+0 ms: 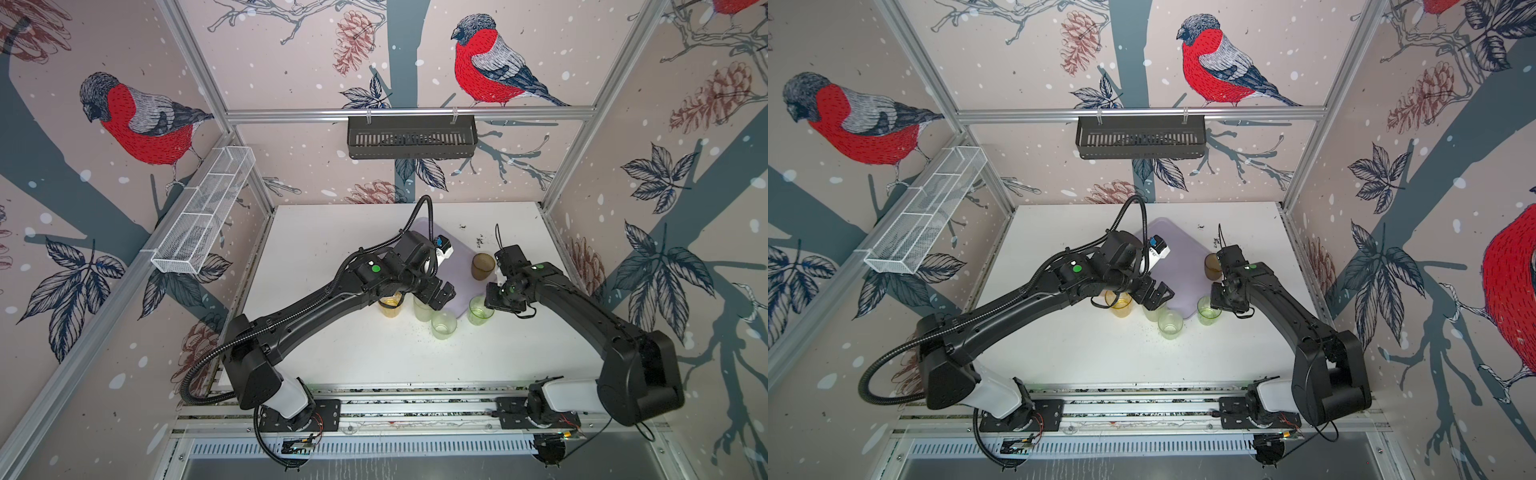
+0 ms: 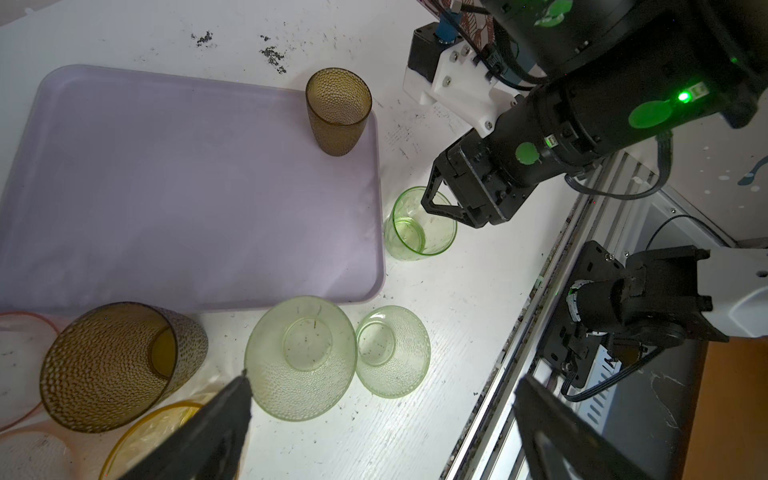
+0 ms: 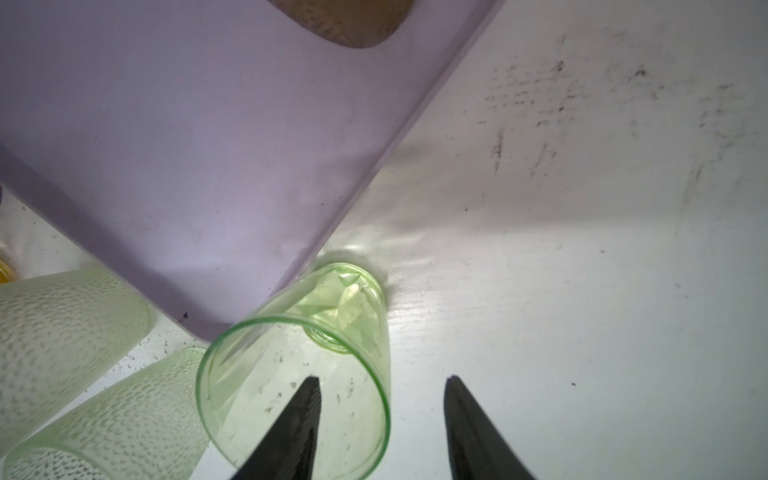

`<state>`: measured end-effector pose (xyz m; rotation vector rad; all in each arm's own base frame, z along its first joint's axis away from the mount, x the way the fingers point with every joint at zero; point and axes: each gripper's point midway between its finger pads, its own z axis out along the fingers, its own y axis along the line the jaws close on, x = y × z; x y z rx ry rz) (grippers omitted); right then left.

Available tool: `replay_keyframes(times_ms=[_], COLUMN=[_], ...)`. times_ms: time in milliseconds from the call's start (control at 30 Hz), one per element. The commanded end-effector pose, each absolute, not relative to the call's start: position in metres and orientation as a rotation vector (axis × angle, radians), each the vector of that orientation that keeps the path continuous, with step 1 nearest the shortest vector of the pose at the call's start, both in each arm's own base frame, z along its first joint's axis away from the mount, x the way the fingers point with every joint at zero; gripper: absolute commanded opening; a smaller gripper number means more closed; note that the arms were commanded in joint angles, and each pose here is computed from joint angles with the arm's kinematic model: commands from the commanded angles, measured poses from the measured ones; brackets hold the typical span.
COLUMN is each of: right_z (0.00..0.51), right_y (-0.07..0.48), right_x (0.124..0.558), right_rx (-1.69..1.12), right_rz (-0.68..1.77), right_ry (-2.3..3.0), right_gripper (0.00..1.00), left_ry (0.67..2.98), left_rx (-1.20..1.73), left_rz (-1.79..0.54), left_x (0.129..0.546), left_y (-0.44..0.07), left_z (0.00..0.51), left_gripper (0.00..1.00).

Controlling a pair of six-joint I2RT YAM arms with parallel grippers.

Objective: Place the glasses into the tray
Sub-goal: 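Lower the right gripper over the pale green glass nearest the tray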

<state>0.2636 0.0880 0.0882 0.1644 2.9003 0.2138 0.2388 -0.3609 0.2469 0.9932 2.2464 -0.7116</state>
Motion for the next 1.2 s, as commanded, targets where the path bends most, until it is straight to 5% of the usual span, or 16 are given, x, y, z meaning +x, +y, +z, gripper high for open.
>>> replay_keyframes(times_ms=[0, 1167], right_z=[0.085, 0.073], right_y=[0.090, 0.091], right_x=[0.266, 0.261], right_rx=[0.184, 0.156], right_rz=[0.233, 0.214], right_ry=[2.897, 2.938], right_gripper=[0.48, 0.24], left_ry=[2.230, 2.216], left_rx=[0.985, 0.948], left_rz=[-0.729, -0.762], left_x=[0.237, 0.233], left_y=[-0.360, -0.356], left_z=[0.251, 0.251], left_gripper=[0.98, 0.98])
